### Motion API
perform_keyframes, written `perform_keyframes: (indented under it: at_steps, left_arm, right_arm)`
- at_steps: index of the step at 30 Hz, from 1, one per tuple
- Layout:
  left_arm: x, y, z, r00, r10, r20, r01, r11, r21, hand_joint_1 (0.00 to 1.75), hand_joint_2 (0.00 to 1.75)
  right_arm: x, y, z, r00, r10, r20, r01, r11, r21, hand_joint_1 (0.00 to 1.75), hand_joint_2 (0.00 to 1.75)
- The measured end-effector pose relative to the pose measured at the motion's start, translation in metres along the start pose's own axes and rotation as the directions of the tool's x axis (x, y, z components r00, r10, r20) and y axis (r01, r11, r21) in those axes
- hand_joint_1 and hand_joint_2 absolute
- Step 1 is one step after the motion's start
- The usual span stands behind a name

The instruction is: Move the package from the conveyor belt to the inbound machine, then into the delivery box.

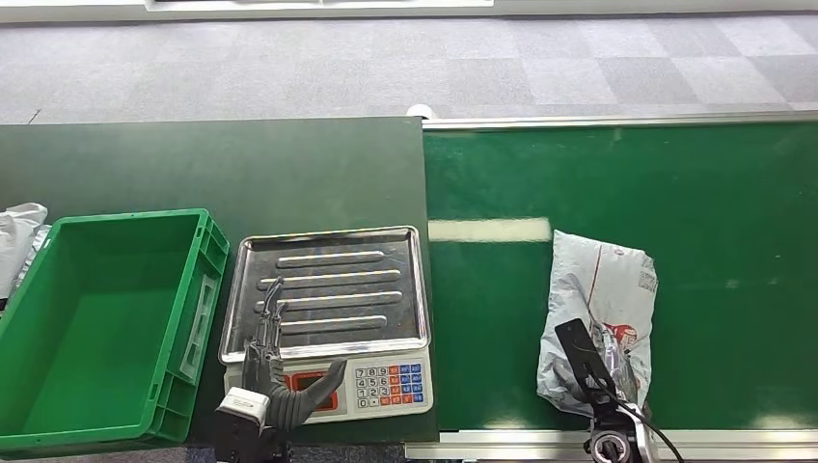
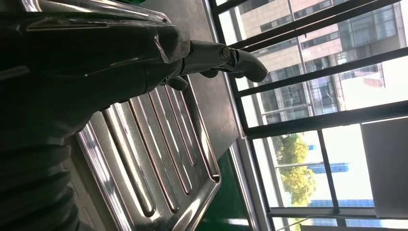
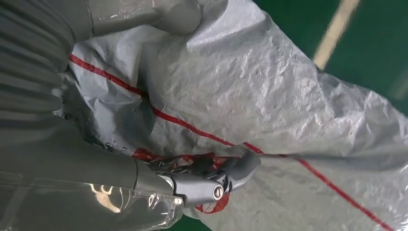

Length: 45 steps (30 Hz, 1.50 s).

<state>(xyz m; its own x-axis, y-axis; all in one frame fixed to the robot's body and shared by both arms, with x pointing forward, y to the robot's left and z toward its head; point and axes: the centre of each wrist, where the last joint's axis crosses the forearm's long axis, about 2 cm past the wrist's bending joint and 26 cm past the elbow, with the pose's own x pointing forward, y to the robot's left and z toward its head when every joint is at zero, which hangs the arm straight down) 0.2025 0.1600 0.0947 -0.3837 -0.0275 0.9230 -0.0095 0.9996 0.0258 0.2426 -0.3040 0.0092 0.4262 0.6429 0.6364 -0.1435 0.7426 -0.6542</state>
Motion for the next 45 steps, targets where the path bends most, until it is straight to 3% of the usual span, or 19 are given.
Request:
perform_keyframes:
  at_steps: [10, 16, 20, 24, 27, 34, 37, 45]
  left_arm:
    - [-0.003, -0.001, 0.001, 0.999, 0.002, -0.043, -0.002, 1.0, 0.012, 0.0, 1.75]
    - [-0.004, 0.0, 0.001, 0.999, 0.003, -0.049, -0.002, 1.0, 0.028, 0.0, 1.75]
    - [-0.004, 0.002, 0.001, 0.999, 0.003, -0.044, -0.001, 0.999, 0.035, 0.0, 1.75]
    - [-0.005, 0.002, 0.0, 1.0, 0.001, -0.028, 0.0, 0.999, 0.035, 0.0, 1.75]
    - [-0.006, 0.002, -0.001, 1.0, 0.002, -0.019, -0.002, 1.0, 0.026, 0.0, 1.75]
    - [-0.008, 0.004, -0.008, 1.0, -0.017, 0.007, 0.017, 1.0, 0.021, 0.0, 1.75]
    - [-0.009, 0.01, -0.012, 0.999, -0.032, 0.02, 0.031, 0.999, 0.04, 0.0, 1.75]
    - [-0.005, 0.031, -0.027, 0.995, -0.082, 0.065, 0.076, 0.993, 0.09, 0.0, 1.75]
  right_arm:
    - [0.004, 0.0, -0.011, 0.998, 0.055, -0.016, -0.055, 0.998, 0.006, 1.75, 1.75]
    - [0.011, 0.002, -0.008, 0.992, 0.008, 0.127, 0.005, 0.995, -0.1, 1.75, 1.75]
    - [0.02, 0.001, -0.007, 0.969, -0.069, 0.239, 0.111, 0.98, -0.166, 1.75, 1.75]
    - [0.033, -0.005, -0.005, 0.907, -0.194, 0.373, 0.287, 0.934, -0.213, 1.75, 1.75]
    - [0.04, -0.008, -0.002, 0.839, -0.314, 0.445, 0.422, 0.891, -0.166, 1.75, 1.75]
    - [0.046, -0.02, 0.011, 0.706, -0.414, 0.574, 0.57, 0.814, -0.113, 1.75, 1.75]
    - [0.05, -0.033, 0.018, 0.649, -0.409, 0.642, 0.611, 0.782, -0.12, 1.75, 1.75]
    - [0.081, -0.062, 0.025, 0.58, -0.318, 0.75, 0.603, 0.786, -0.134, 1.75, 1.75]
